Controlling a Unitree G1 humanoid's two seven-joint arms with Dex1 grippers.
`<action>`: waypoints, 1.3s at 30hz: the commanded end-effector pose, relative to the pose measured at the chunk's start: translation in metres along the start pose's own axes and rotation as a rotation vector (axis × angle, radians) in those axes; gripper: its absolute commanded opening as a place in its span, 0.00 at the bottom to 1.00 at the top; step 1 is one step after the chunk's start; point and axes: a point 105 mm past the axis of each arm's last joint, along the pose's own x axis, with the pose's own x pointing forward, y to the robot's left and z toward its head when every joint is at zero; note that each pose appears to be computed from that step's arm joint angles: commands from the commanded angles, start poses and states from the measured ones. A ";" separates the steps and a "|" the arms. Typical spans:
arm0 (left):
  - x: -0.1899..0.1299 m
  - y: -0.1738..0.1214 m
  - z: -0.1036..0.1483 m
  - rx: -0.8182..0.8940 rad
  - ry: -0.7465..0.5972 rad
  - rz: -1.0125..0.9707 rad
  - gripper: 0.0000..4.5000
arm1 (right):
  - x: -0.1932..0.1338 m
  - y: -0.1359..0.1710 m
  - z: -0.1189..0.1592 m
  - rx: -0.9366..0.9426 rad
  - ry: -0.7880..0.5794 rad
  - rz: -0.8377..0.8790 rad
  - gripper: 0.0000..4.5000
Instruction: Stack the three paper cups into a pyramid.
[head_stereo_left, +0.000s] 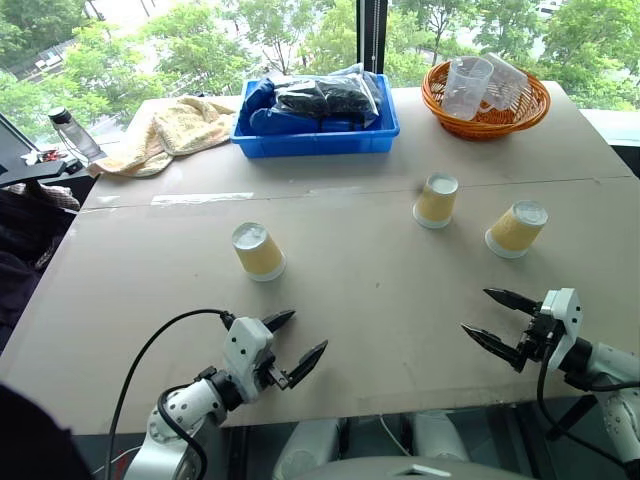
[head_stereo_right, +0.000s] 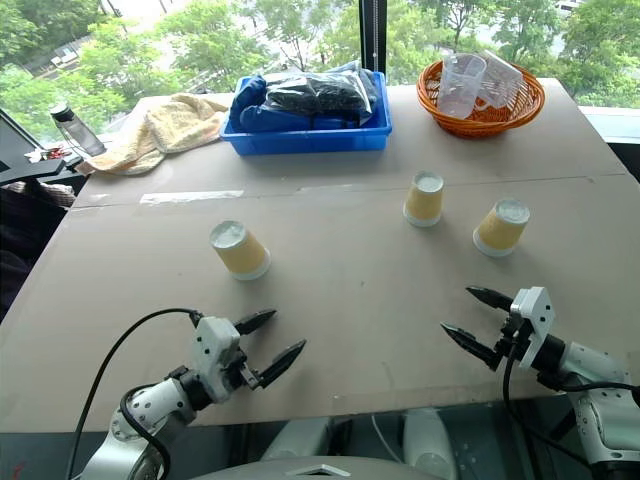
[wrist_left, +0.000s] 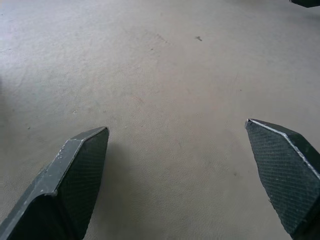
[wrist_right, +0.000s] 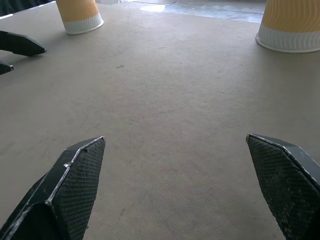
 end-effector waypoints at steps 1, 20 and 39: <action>-0.006 0.007 0.011 0.021 -0.061 0.029 1.00 | -0.001 0.003 0.011 -0.019 -0.039 0.019 0.99; -0.012 0.113 0.066 0.154 -0.208 0.475 1.00 | 0.036 0.042 0.111 -0.082 -0.327 0.225 0.99; 0.019 0.116 0.065 0.128 -0.218 0.301 0.80 | 0.046 0.056 0.136 -0.097 -0.339 0.274 1.00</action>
